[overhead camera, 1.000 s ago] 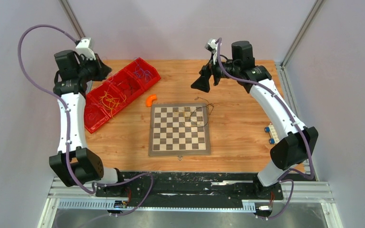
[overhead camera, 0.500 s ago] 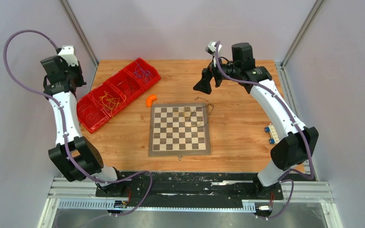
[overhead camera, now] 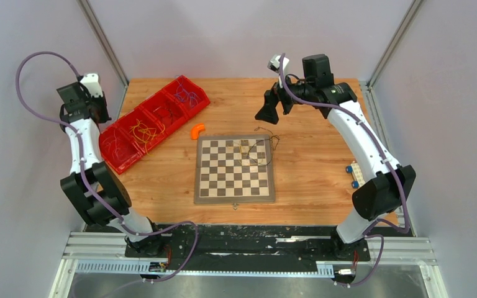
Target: Untangle the cables
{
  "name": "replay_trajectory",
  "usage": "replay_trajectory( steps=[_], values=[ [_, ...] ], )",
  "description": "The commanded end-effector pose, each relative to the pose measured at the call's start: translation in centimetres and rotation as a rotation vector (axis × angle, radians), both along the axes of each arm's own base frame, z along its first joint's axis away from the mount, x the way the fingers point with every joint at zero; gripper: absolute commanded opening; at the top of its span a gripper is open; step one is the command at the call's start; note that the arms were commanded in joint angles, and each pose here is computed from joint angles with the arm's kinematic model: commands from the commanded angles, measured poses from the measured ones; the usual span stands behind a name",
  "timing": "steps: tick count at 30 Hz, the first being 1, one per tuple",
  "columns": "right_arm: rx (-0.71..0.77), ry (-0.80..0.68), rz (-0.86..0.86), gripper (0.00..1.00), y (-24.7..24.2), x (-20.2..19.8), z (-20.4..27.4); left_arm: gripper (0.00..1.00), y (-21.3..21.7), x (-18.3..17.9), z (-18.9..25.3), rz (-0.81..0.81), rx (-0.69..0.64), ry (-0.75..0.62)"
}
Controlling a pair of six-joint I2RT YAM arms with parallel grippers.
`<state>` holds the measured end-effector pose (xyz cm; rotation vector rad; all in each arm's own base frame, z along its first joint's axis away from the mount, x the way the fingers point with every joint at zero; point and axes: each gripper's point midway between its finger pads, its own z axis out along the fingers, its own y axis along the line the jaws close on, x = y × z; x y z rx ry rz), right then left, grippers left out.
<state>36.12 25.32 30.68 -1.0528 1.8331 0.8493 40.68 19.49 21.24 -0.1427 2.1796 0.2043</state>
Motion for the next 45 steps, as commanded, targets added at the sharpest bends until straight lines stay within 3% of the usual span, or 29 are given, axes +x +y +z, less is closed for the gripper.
replay_trajectory(
  steps=[1,5,17,19,24,33,35,37,38,42,45],
  values=[
    [-0.003,-0.043,0.003,1.0,0.0,0.8,1.5,0.0,-1.1,0.8,10.2,-0.043,0.034,-0.231],
    [0.0,-0.028,0.006,1.0,0.3,1.2,1.5,0.0,-1.0,0.1,12.6,-0.028,0.066,-0.261],
    [-0.022,-0.004,0.006,1.0,0.5,2.3,1.5,0.0,1.6,2.4,12.0,-0.016,0.172,-0.28],
    [-0.026,-0.002,0.006,1.0,0.5,2.4,1.5,0.01,1.8,2.9,10.3,-0.021,0.171,-0.268],
    [-0.041,0.008,-0.003,1.0,0.5,2.7,1.1,0.15,1.5,3.5,3.5,-0.038,0.081,-0.172],
    [-0.067,0.048,-0.007,1.0,0.1,2.3,-0.7,0.21,1.5,1.8,-7.1,-0.016,0.019,0.011],
    [-0.075,0.047,-0.007,1.0,0.1,2.5,-0.9,0.25,1.4,1.5,-8.7,-0.012,-0.002,0.054],
    [-0.084,0.043,-0.008,1.0,0.0,2.6,-1.1,0.35,1.4,1.3,-9.7,-0.011,-0.018,0.093],
    [-0.089,0.042,-0.01,1.0,0.0,2.7,-1.2,0.45,1.3,1.1,-9.6,-0.007,-0.026,0.104],
    [-0.12,0.043,-0.016,1.0,-0.5,2.8,-2.1,0.67,0.9,0.7,-6.7,-0.012,-0.019,0.072],
    [-0.156,0.06,-0.028,1.0,-1.1,2.9,-3.4,0.74,0.2,0.3,-3.1,-0.023,0.0,0.014]
  ],
)
